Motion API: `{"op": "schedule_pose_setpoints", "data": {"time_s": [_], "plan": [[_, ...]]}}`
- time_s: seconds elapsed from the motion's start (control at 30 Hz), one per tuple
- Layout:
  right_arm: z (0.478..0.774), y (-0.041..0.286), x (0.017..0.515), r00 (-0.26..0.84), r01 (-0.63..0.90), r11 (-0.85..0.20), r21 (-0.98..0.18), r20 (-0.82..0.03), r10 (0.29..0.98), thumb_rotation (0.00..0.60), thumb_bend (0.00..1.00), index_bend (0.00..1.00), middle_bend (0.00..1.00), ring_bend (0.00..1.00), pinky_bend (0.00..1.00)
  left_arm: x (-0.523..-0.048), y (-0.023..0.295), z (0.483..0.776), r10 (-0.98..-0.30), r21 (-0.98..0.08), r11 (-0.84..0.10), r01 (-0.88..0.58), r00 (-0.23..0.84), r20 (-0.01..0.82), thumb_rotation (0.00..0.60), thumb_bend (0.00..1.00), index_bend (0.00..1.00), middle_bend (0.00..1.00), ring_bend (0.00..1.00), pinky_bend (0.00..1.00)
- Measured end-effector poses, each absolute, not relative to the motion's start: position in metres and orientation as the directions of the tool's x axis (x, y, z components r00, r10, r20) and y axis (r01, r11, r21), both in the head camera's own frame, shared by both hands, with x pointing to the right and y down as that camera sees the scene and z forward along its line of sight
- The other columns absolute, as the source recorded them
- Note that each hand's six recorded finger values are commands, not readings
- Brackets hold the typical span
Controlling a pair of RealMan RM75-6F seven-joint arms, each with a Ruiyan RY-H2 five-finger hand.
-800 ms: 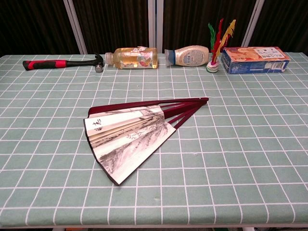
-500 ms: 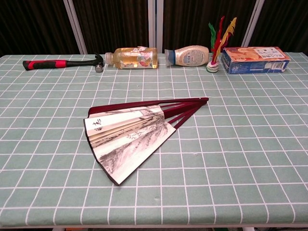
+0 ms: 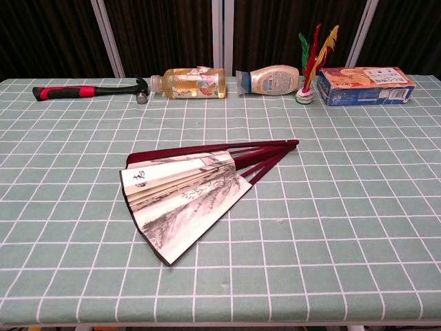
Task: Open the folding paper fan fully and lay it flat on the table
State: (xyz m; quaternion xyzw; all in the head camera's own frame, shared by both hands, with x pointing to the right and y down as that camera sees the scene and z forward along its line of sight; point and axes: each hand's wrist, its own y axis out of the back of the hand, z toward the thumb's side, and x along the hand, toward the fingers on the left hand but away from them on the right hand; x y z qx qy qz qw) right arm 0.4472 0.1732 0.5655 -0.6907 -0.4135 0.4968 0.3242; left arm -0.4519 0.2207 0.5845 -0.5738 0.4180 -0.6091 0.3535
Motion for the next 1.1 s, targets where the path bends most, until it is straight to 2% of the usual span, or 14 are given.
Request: {"op": "schedule_pose_setpoints", "data": {"time_s": [0.13, 0.23, 0.4, 0.6, 0.77, 0.9, 1.1], "plan": [[0.561, 0.171, 0.453, 0.134, 0.269, -0.410, -0.872, -0.387, 0.912, 0.600, 0.26, 0.03, 0.09, 0.00, 0.00, -0.446, 0.211, 0.589, -0.913, -0.913, -0.400, -0.084, -0.055, 0.405, 0.600, 0.00, 0.32, 0.27, 0.18, 0.15], [0.558, 0.169, 0.453, 0.137, 0.264, -0.396, -0.879, -0.372, 0.918, 0.600, 0.26, 0.03, 0.09, 0.00, 0.00, -0.433, 0.194, 0.593, -0.913, -0.907, -0.406, -0.110, 0.020, 0.407, 0.600, 0.00, 0.33, 0.30, 0.23, 0.15], [0.550, 0.161, 0.447, 0.166, 0.246, -0.372, -0.895, -0.339, 0.926, 0.600, 0.26, 0.03, 0.09, 0.00, 0.00, -0.397, 0.151, 0.604, -0.888, -0.879, -0.448, -0.161, 0.195, 0.417, 0.600, 0.01, 0.36, 0.32, 0.25, 0.18], [0.547, 0.157, 0.441, 0.188, 0.233, -0.378, -0.896, -0.340, 0.921, 0.600, 0.26, 0.03, 0.09, 0.00, 0.00, -0.336, 0.097, 0.630, -0.805, -0.808, -0.553, -0.203, 0.379, 0.456, 0.600, 0.09, 0.37, 0.33, 0.27, 0.21], [0.545, 0.154, 0.437, 0.199, 0.216, -0.382, -0.898, -0.342, 0.918, 0.600, 0.26, 0.03, 0.09, 0.00, 0.00, -0.271, 0.060, 0.658, -0.716, -0.747, -0.639, -0.182, 0.494, 0.493, 0.600, 0.10, 0.38, 0.34, 0.27, 0.22], [0.545, 0.152, 0.435, 0.202, 0.207, -0.386, -0.899, -0.346, 0.916, 0.600, 0.26, 0.03, 0.09, 0.00, 0.00, -0.230, 0.047, 0.686, -0.657, -0.709, -0.692, -0.136, 0.526, 0.540, 0.600, 0.12, 0.40, 0.34, 0.27, 0.22], [0.548, 0.150, 0.434, 0.195, 0.197, -0.399, -0.896, -0.363, 0.911, 0.600, 0.26, 0.03, 0.09, 0.00, 0.00, -0.188, 0.041, 0.729, -0.576, -0.622, -0.777, -0.101, 0.514, 0.636, 0.600, 0.24, 0.42, 0.36, 0.27, 0.22]]}}
